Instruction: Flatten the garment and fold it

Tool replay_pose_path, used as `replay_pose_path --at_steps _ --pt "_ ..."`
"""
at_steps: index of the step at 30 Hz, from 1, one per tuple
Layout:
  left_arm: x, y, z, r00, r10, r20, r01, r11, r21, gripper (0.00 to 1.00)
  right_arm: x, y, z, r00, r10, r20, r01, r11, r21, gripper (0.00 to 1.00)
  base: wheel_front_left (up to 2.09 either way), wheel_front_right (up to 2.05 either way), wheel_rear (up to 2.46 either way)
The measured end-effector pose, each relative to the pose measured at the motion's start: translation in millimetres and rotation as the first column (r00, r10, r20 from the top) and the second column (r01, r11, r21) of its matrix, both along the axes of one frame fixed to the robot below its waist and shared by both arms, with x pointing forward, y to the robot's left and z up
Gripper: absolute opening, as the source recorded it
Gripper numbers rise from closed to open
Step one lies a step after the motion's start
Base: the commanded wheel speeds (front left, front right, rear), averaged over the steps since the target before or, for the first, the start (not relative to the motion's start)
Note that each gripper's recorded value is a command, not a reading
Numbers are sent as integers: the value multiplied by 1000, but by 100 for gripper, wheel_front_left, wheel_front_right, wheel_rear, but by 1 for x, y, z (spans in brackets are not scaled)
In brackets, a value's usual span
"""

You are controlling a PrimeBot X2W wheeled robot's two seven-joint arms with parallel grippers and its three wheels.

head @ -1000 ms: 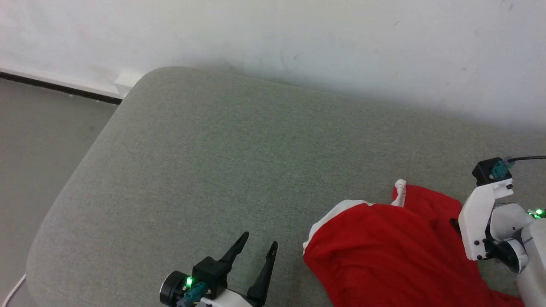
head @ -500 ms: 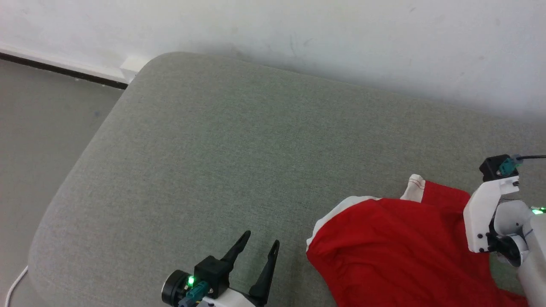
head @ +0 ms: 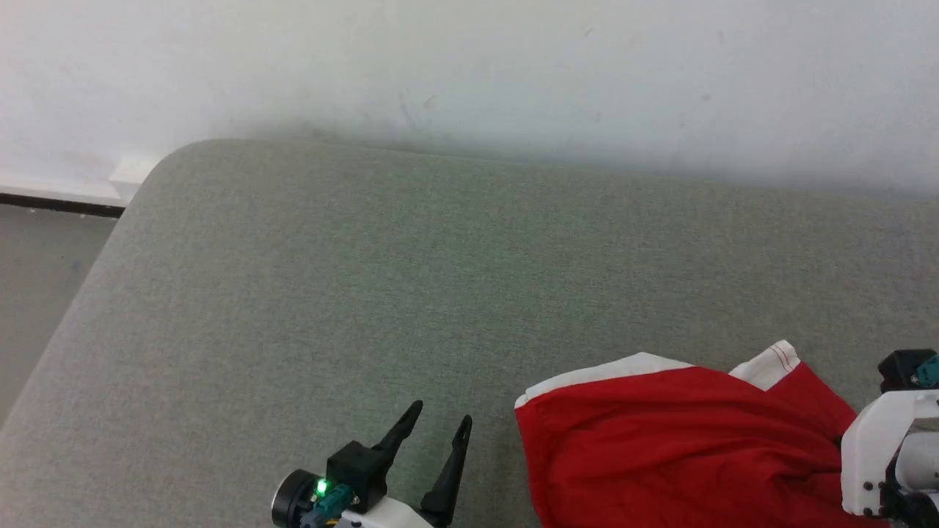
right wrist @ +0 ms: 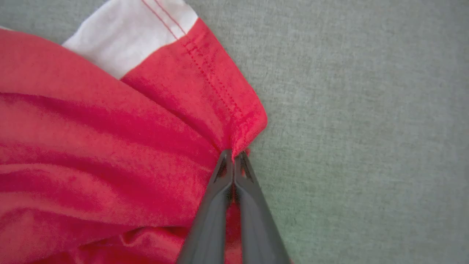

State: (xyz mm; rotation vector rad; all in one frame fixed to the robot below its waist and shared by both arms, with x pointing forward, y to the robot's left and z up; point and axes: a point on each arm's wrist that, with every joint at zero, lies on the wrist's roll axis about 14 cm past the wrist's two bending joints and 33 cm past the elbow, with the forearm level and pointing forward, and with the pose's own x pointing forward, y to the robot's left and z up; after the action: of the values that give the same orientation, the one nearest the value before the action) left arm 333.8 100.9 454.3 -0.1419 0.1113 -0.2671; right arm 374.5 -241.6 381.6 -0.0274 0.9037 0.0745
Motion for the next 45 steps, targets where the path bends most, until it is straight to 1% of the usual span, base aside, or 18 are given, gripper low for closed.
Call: replay_pose_path --at_steps 1,2,4,6,10,13,18,21,24,26,28,29,30,31,34,38,41,45 --pt "1 -3 0 1000 -9 -2 9 1000 -4 100 -7 -3 0 1000 -5 -8 5 1000 -3 88 0 0 0" --pt "2 -6 -1 1000 -21 -6 21 1000 -5 100 -12 -5 0 1000 -7 -13 7 1000 -10 100 0 0 0" --pt "3 -13 -5 999 -47 -23 47 999 -6 100 -17 -7 5 1000 -17 21 17 1000 -8 100 0 0 0" --pt "7 -20 -7 996 -70 -47 70 997 -20 100 -14 -5 16 995 -29 95 28 1000 12 100 0 0 0" --pt "17 -37 -9 986 -131 -99 127 991 -42 100 6 -1 52 962 -23 273 18 1000 22 100 0 0 0" --pt "25 -49 -15 967 -196 -162 196 981 -17 100 14 1 71 934 -28 355 19 999 31 100 0 0 0" --pt "34 -63 -28 914 -283 -290 300 954 15 100 14 2 82 916 -34 400 22 999 34 100 0 0 0" --pt "37 -63 -40 878 -309 -365 353 934 59 100 12 1 84 912 -45 409 31 999 40 100 0 0 0" --pt "39 -62 -51 844 -323 -428 394 915 87 100 9 -1 81 913 -60 403 45 998 46 100 0 0 0" --pt "37 -66 -58 816 -341 -467 424 902 81 100 7 -3 78 916 -71 394 56 997 49 100 0 0 0" --pt "38 -71 -59 802 -362 -475 450 890 81 100 5 -5 74 919 -84 386 69 996 53 100 0 0 0" --pt "39 -74 -60 796 -372 -477 461 884 81 71 4 -7 73 920 -90 382 75 996 55 100 0 0 0" --pt "40 -75 -60 792 -380 -478 468 880 77 2 4 -8 71 920 -97 381 82 995 56 100 0 0 0" --pt "40 -77 -60 789 -389 -476 476 876 73 0 3 -9 70 920 -101 379 86 995 56 100 0 0 0" --pt "44 -77 -56 798 -399 -451 474 878 62 0 0 -12 68 920 -113 375 98 993 59 100 0 0 0" --pt "59 -63 -40 850 -376 -370 437 894 95 0 -3 -12 71 911 -124 394 105 992 70 100 0 0 0" --pt "83 -53 -8 896 -358 -262 403 904 142 0 -6 -10 76 902 -131 412 106 991 84 100 0 0 0" --pt "123 -43 58 937 -342 -64 348 909 230 0 -11 -4 80 893 -144 426 108 988 108 100 0 0 0"
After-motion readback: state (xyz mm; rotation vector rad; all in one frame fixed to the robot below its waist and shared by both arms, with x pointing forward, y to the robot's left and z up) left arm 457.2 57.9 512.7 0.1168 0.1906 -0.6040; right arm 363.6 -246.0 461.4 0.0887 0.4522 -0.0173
